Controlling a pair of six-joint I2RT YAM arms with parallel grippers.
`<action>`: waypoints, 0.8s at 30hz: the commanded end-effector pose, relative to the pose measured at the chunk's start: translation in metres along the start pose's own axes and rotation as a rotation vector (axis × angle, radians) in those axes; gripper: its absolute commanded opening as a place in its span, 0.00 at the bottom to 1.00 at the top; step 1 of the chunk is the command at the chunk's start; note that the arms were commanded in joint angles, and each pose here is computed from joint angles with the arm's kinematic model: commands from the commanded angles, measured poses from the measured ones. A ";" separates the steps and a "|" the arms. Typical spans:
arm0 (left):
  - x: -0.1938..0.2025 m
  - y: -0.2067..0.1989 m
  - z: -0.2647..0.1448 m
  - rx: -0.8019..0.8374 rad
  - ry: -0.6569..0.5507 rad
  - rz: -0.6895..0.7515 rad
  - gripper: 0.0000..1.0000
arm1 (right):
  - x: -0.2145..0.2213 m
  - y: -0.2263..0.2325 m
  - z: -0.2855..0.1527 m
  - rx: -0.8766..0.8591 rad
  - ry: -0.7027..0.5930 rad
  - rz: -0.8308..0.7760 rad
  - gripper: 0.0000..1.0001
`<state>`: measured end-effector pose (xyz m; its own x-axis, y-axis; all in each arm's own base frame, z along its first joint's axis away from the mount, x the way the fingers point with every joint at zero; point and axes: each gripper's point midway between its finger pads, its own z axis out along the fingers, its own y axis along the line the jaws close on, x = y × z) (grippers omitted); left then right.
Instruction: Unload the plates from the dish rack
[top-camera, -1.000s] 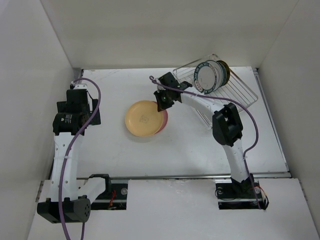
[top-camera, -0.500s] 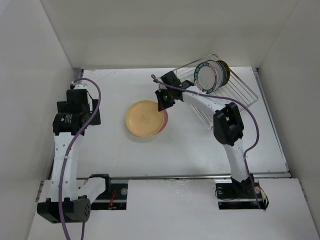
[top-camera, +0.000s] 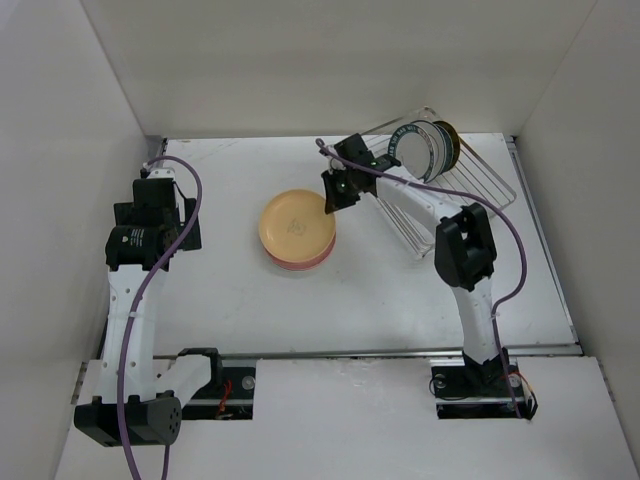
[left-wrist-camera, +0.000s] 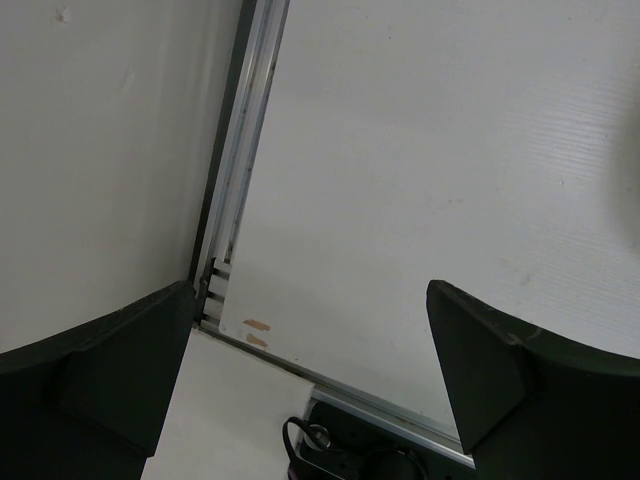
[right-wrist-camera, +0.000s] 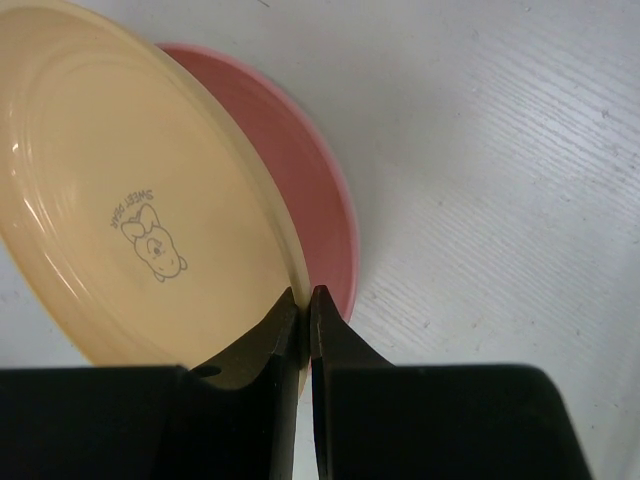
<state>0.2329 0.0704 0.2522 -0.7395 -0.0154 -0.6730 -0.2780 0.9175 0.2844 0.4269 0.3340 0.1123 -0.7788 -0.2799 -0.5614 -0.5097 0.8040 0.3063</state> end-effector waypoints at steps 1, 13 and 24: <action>-0.005 0.008 -0.006 -0.021 -0.032 -0.010 1.00 | -0.013 0.011 -0.013 -0.021 -0.059 -0.008 0.06; -0.005 0.008 -0.006 -0.021 -0.032 -0.010 1.00 | 0.006 -0.008 -0.008 0.068 0.006 -0.016 0.68; -0.005 0.005 -0.004 -0.012 -0.023 -0.006 1.00 | -0.001 0.031 -0.032 0.131 -0.057 -0.187 0.50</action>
<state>0.2329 0.0704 0.2522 -0.7396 -0.0151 -0.6729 -0.2775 0.9177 0.2844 0.4170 0.3169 0.0953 -0.7623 -0.3564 -0.5402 -0.4976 0.8565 0.1372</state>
